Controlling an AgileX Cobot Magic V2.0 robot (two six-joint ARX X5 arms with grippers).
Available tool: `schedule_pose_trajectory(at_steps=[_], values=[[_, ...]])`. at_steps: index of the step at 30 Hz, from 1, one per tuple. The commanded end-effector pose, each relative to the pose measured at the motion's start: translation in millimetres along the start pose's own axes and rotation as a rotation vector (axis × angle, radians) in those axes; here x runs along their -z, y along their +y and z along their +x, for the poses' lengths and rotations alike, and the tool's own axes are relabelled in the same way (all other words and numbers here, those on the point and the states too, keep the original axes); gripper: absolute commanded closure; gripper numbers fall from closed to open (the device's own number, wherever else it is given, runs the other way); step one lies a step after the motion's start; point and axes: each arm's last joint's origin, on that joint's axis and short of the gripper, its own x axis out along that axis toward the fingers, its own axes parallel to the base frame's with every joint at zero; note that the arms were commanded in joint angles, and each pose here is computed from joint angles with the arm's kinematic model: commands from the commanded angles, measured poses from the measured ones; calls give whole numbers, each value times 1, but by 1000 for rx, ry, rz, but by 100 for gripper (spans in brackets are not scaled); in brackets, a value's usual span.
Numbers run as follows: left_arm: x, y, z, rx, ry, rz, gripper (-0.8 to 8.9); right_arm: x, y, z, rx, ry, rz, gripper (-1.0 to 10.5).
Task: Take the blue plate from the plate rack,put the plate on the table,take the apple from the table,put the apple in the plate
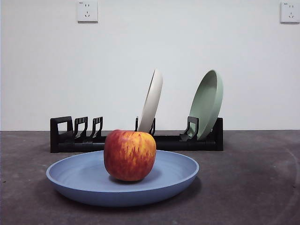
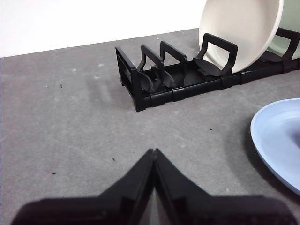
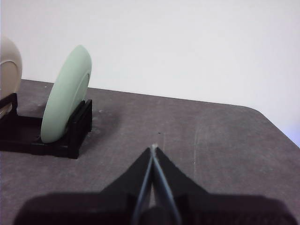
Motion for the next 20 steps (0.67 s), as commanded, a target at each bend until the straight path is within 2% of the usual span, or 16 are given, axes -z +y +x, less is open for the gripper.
schedule_pose_trajectory(at_steps=[1, 6, 10, 20], values=[[3, 0, 1, 2, 7, -5, 817, 10, 0, 2, 27, 24, 19, 946], [3, 0, 1, 2, 8, -5, 817, 23, 2, 5, 29, 66, 23, 946], [3, 0, 1, 2, 8, -5, 817, 36, 4, 7, 28, 103, 90, 946], [3, 0, 1, 2, 8, -5, 817, 44, 8, 6, 63, 192, 132, 946]])
